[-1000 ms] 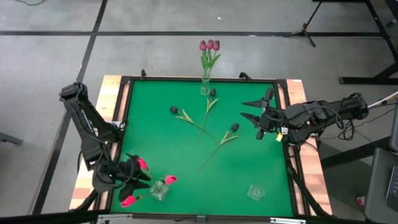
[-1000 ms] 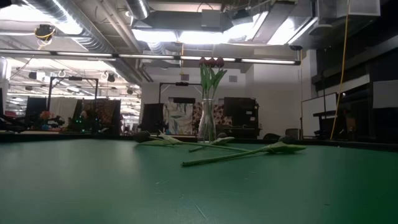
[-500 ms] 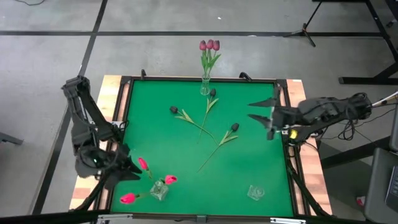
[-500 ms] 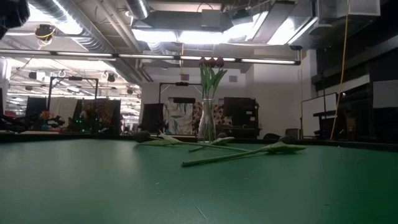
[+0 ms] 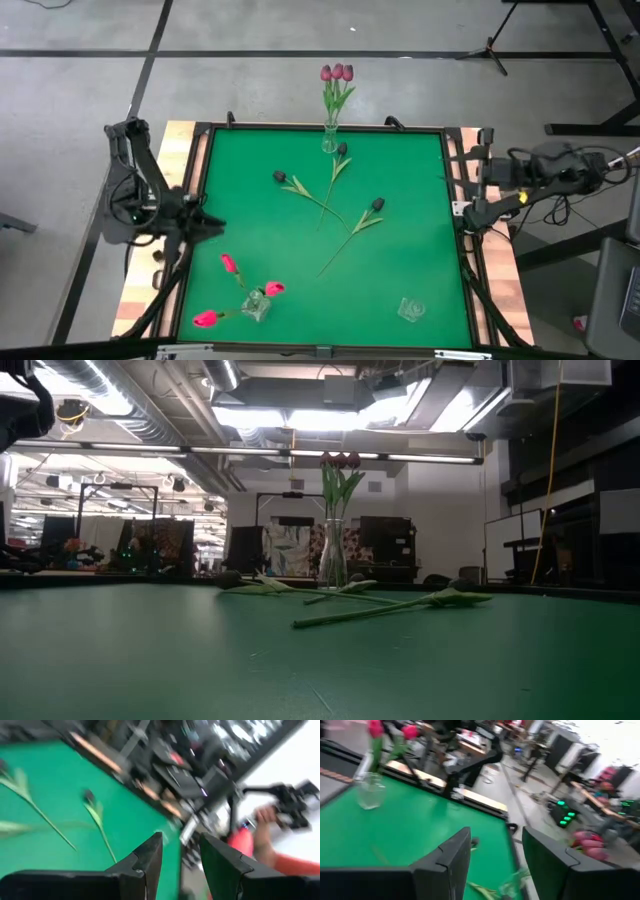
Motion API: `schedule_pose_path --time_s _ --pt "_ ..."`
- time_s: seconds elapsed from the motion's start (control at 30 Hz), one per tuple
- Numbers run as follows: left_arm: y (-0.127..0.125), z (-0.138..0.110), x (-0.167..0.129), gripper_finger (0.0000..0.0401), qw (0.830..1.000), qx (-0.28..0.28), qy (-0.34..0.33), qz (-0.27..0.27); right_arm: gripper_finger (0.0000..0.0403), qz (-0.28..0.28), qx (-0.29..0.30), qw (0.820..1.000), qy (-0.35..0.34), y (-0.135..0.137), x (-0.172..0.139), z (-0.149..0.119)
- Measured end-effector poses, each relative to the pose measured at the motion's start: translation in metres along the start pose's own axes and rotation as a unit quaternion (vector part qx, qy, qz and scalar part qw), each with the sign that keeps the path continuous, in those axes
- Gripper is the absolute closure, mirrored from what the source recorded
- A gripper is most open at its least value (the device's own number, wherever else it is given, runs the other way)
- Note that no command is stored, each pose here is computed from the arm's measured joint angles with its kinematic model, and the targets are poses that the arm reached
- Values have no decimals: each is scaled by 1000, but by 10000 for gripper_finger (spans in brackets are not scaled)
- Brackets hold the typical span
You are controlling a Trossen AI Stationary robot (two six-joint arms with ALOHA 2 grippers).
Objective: Sort flowers into vase by color
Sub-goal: Put the middle black tulip into the bottom right transparent vase
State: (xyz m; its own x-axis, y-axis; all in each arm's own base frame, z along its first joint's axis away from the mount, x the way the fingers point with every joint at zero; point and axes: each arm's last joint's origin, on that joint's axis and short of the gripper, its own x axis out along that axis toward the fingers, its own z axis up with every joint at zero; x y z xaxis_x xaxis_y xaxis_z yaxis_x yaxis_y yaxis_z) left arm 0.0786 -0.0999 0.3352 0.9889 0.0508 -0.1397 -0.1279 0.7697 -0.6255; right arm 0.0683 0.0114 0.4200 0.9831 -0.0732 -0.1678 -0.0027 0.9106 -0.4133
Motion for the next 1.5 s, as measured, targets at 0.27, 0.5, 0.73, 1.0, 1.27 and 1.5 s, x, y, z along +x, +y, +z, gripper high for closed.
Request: schedule_pose_path --time_s 0.27,0.5,0.73,1.0,1.27,1.5 --pt "0 11 7 275 995 -21 -82 50 223 71 31 996 -43 -5 -36 -15" --pt "-4 19 26 275 992 -37 -105 62 223 67 56 993 -85 -8 -67 -42" --pt "-3 36 47 275 987 -54 -140 62 223 66 86 987 -115 -5 -86 -72" --pt "0 52 73 275 978 -51 -190 68 223 113 99 980 -132 1 -102 -98" --pt "3 56 104 275 968 -71 -227 73 223 150 101 977 -116 3 -111 -109" --pt "5 62 115 275 953 -129 -267 63 223 160 94 977 -109 5 -110 -111"
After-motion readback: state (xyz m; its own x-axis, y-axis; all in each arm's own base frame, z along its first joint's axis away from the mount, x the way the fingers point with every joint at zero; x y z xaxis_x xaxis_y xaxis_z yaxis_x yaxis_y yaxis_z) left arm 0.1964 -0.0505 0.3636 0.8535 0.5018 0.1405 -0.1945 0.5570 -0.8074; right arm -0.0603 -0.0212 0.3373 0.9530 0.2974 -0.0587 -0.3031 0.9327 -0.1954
